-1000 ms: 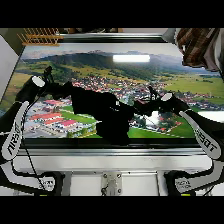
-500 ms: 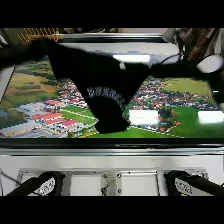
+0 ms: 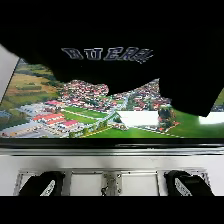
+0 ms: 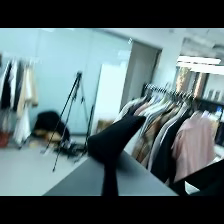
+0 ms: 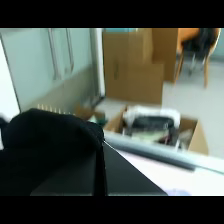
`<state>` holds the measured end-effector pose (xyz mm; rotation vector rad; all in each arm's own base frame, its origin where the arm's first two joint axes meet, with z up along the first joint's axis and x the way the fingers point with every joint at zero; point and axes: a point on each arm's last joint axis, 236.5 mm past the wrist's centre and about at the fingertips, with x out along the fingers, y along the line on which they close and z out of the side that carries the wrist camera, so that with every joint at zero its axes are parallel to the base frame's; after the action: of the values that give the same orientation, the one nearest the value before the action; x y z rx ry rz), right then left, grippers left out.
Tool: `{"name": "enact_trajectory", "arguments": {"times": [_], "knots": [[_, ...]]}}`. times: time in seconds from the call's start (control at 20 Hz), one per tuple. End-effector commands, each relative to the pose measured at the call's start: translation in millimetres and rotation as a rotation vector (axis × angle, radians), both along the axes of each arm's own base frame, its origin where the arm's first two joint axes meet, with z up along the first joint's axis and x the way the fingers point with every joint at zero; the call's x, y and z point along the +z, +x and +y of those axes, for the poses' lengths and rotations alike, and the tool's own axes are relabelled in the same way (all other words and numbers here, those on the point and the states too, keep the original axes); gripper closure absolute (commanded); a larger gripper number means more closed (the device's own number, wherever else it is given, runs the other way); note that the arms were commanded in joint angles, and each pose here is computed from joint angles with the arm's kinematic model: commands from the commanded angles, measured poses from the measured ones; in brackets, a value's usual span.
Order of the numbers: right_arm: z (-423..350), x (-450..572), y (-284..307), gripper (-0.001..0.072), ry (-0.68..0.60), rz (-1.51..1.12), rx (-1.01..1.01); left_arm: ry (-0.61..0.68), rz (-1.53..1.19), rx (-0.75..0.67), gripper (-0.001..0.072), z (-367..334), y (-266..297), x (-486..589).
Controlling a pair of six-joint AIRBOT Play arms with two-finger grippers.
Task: Fold the clothes and pants, and hang the long-sleeved shirts on hangers.
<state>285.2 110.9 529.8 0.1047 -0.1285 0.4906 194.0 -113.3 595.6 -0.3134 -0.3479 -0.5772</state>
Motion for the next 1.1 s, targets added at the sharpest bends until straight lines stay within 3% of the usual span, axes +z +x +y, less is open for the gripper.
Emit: {"name": "enact_trajectory", "arguments": {"times": [0.0,0.2,0.35,0.75,0.8,0.85,0.9,1.05], "knots": [[-10,47,-50,0.0703,0.052,-0.172,-0.028,-0.096,-0.128,-0.016,0.0701,13,-42,21],[-10,43,-36,0.0703,0.08,-0.14,-0.024,-0.148,-0.091,0.021,0.0701,19,-3,-4],[-3,15,13,0.0704,0.087,-0.03,0.0,-0.102,0.081,0.048,0.07,7,72,-59],[43,-243,244,0.07,0.049,0.588,0.073,-0.01,0.809,0.251,0.07,70,296,-349],[47,-282,267,0.0566,0.064,0.656,0.075,-0.009,0.888,0.262,0.0701,77,313,-388],[51,-313,281,0.0287,0.097,0.717,0.086,-0.012,0.954,0.271,0.07,83,327,-422],[54,-338,291,0.0131,0.138,0.771,0.101,-0.016,1.016,0.28,0.0701,89,337,-454],[34,-364,304,0.013,0.188,0.826,0.081,-0.021,1.187,0.297,0.0701,106,351,-541]]}}
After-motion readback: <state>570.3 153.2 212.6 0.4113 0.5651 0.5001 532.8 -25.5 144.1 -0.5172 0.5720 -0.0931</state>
